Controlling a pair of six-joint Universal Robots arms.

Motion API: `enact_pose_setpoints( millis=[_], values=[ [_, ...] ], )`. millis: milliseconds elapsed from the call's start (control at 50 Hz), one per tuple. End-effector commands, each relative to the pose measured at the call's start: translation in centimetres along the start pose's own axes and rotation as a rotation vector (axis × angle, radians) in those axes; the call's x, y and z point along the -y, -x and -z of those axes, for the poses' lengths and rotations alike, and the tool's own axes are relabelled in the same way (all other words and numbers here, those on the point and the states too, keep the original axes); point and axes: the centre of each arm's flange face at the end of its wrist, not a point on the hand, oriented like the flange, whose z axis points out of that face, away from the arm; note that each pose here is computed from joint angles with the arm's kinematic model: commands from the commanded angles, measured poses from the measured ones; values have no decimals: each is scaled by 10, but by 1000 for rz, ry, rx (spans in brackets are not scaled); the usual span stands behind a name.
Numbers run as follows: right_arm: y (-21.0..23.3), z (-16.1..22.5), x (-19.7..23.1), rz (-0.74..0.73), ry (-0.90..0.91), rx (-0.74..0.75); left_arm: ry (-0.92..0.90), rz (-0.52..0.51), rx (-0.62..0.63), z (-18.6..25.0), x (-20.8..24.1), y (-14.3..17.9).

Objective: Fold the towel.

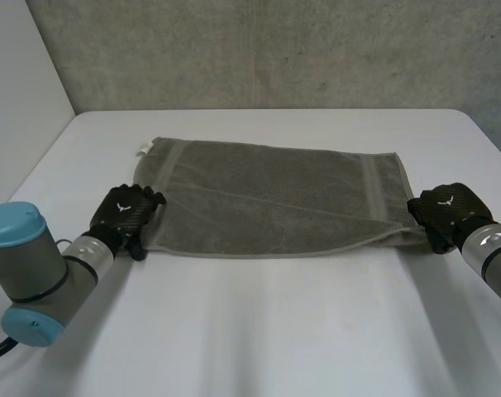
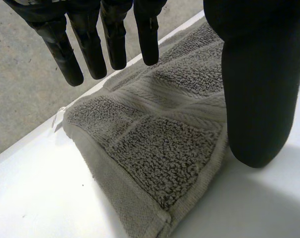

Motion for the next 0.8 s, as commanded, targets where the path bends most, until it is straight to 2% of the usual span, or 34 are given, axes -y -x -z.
enact_pose_setpoints(
  millis=[20,220,400,640,800],
  values=[
    [2,-1,-2,-2,6,6,-1,-1,-3,-5,-2,0],
    [2,-1,-3,-1,8,6,-20,22,8,-10,2,3],
    [2,-1,-3,1,8,6,-51,145,23,-11,9,7],
    [2,-2,-3,0,12,6,-62,155,19,-9,13,7],
    [2,-2,-3,3,11,8,-37,148,-21,-4,7,-8]
  ],
)
